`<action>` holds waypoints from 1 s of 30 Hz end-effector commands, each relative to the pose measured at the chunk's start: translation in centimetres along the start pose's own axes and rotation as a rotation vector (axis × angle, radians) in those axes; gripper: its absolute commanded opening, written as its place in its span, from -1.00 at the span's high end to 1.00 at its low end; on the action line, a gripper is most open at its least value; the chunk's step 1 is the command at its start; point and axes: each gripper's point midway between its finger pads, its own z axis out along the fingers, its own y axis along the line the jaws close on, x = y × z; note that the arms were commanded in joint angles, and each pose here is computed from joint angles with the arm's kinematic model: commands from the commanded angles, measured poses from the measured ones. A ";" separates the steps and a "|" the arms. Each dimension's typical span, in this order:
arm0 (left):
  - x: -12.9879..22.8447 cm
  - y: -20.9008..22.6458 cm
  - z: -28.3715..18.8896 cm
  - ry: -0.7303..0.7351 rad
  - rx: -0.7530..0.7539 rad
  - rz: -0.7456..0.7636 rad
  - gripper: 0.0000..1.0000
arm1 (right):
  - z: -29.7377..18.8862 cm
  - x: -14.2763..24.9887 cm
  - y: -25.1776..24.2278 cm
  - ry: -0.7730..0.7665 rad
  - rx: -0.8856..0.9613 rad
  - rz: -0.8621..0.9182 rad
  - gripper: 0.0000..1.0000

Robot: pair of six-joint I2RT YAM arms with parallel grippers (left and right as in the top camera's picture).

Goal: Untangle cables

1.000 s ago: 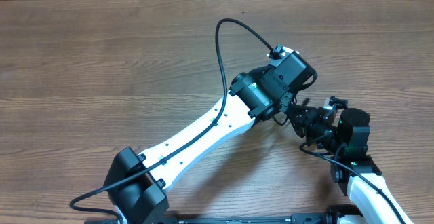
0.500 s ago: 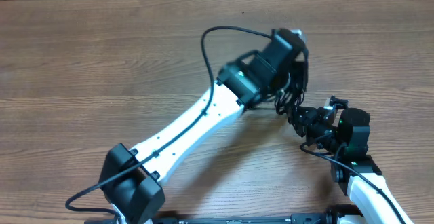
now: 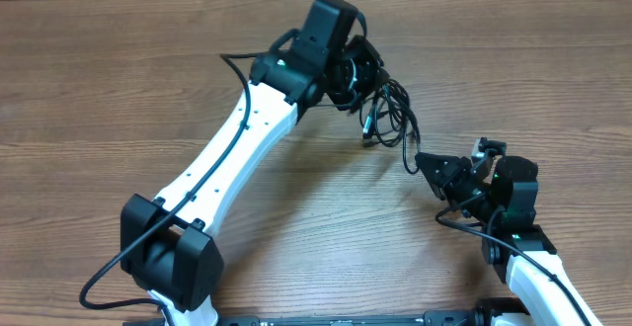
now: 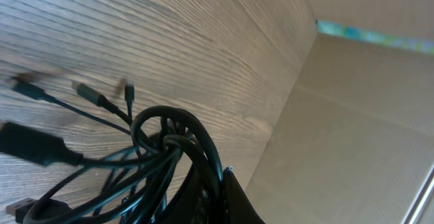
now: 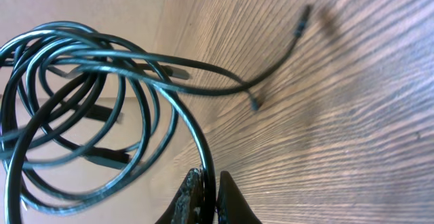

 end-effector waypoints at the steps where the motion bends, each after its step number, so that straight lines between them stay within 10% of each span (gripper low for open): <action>1: -1.2 -2.2 -3.2 -0.023 0.079 -0.043 0.91 | 0.1 -0.1 -0.4 -0.008 0.021 -0.075 0.88; 7: -3.7 -3.0 -5.3 0.036 0.172 -0.058 0.92 | 0.0 -0.4 -0.4 -0.024 0.027 -0.121 0.67; 20: -1.5 -4.0 -6.1 0.069 0.300 0.872 0.92 | -1.5 -2.6 8.4 0.036 -0.043 -0.227 -0.01; 30: 2.2 -4.3 -7.3 0.227 0.457 1.019 0.92 | -1.4 -3.4 8.4 0.000 -0.027 -0.234 -0.35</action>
